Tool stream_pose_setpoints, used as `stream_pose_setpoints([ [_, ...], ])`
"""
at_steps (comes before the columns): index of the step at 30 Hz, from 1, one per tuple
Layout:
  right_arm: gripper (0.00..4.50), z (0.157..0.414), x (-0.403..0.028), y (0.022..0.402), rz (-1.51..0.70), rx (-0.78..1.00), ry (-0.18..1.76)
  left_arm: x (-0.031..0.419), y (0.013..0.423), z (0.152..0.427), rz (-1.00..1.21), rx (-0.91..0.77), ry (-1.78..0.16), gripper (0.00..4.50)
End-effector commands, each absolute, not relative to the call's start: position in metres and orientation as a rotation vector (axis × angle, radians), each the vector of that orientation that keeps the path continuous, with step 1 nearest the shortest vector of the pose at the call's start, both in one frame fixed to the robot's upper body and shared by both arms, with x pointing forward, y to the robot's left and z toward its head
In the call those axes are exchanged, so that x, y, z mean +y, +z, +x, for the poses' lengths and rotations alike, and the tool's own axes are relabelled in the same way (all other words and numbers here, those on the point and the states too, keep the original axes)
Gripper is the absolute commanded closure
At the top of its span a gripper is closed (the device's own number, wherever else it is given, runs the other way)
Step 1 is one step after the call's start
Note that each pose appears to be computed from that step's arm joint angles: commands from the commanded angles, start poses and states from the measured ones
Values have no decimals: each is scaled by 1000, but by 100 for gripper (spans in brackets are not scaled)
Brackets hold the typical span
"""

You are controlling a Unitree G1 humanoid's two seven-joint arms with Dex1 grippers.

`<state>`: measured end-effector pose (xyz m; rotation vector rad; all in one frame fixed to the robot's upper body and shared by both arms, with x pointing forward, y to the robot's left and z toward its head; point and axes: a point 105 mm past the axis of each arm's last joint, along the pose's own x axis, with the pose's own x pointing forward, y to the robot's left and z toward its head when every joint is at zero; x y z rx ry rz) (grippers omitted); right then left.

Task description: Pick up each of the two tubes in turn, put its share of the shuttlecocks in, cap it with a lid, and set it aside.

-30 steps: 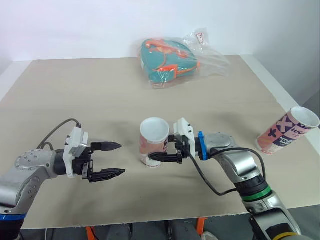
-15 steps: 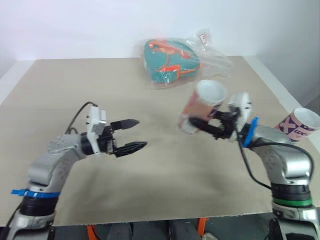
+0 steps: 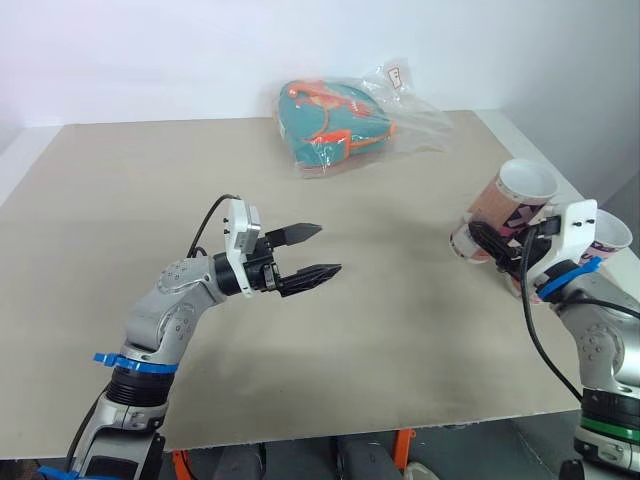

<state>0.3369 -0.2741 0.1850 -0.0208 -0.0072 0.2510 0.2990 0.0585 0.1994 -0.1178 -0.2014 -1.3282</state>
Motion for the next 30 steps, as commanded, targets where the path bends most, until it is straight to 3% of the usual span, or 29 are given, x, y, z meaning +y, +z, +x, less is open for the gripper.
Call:
stream_pose_setpoints([
  [1,156,338,-272,197,21,-55,254,61,208,296,-92,-234,-1339,0],
  [16,156,341,-264,150,25,114,275,59,211,295,-85,-234,-1353,0],
  [17,91,340,-262,148,33,123,285,59,211,295,-85,-234,-1355,0],
  [18,66,339,-261,147,40,127,291,59,211,295,-85,-233,-1356,0],
  [19,12,338,-260,146,47,127,304,59,211,295,-85,-233,-1357,0],
  [30,5,325,-274,143,16,170,298,59,216,299,-98,-246,-1356,0],
])
